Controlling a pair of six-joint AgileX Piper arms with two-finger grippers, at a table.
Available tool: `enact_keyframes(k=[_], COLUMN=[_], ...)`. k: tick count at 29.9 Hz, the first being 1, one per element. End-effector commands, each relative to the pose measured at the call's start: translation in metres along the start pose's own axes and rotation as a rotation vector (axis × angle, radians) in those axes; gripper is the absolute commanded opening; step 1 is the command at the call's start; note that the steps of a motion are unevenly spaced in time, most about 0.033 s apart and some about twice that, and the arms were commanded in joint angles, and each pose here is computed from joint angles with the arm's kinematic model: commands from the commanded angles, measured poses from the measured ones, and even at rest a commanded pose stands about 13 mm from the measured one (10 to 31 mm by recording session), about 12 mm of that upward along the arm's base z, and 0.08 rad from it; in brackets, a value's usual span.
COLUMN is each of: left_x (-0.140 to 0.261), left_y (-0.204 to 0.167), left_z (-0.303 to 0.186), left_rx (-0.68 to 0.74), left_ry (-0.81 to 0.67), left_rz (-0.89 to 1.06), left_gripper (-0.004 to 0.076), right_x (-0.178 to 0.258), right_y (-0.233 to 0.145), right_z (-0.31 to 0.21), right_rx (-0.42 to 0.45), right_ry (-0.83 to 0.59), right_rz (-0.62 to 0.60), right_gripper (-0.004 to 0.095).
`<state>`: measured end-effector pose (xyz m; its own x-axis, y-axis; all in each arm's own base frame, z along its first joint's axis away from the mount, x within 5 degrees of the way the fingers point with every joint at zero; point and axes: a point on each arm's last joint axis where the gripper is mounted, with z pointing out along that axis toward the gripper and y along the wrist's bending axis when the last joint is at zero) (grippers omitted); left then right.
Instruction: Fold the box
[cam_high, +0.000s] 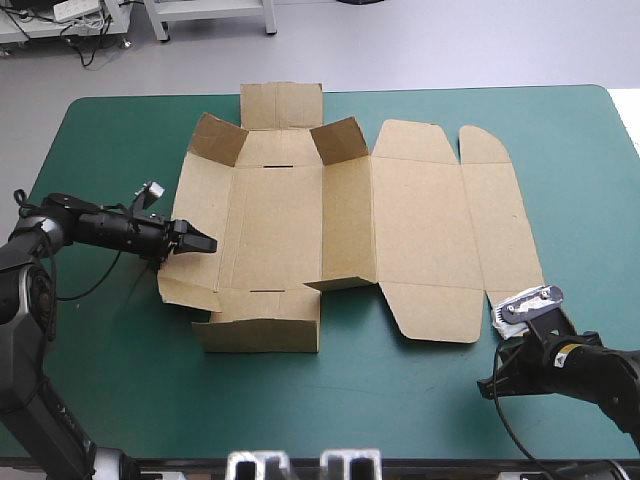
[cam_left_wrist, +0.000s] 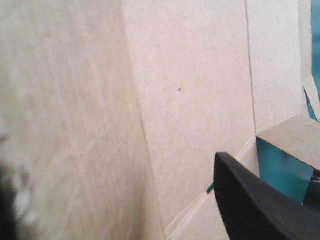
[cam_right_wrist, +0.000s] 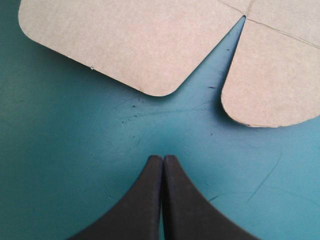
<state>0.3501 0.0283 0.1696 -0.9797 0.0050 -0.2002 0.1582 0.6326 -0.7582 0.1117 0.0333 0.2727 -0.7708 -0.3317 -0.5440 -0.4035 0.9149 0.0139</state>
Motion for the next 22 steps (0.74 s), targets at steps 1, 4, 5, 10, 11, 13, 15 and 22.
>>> enact_keyframes(k=[1, 4, 5, 10, 11, 13, 15, 22], left_x=[0.008, 0.002, 0.001, -0.001, 0.000, 0.001, 0.002, 0.003], left_y=[-0.008, -0.012, -0.012, -0.013, -0.014, -0.019, -0.030, -0.087], left_z=[0.029, 0.039, 0.040, 0.045, 0.045, 0.044, 0.043, 0.030], left_rx=[0.021, -0.005, -0.017, -0.037, -0.030, 0.027, 0.131, 0.029], left_ry=[0.134, 0.086, 0.075, 0.073, 0.079, 0.095, 0.097, 0.130], left_rz=[0.048, 0.033, 0.023, 0.036, 0.038, 0.079, 0.148, 0.466], left_gripper=[0.0455, 0.0420, 0.0392, -0.0010, -0.0002, -0.0010, -0.0010, -0.0010], right_x=[-0.009, -0.009, -0.009, -0.009, -0.009, -0.009, -0.009, -0.010], right_y=[-0.001, 0.000, 0.000, 0.001, 0.001, 0.001, 0.001, 0.001], right_z=[-0.006, -0.006, -0.006, -0.006, -0.006, -0.006, -0.006, -0.006], right_rx=[0.008, 0.004, 0.002, -0.006, -0.006, -0.006, -0.006, -0.008], right_ry=[-0.064, -0.066, -0.066, -0.065, -0.065, -0.065, -0.067, -0.080], right_rz=[-0.006, -0.003, -0.002, 0.004, 0.004, 0.004, 0.004, 0.004], right_gripper=[-0.0024, -0.0024, -0.0024, -0.0024, -0.0024, -0.0024, -0.0024, -0.0024])
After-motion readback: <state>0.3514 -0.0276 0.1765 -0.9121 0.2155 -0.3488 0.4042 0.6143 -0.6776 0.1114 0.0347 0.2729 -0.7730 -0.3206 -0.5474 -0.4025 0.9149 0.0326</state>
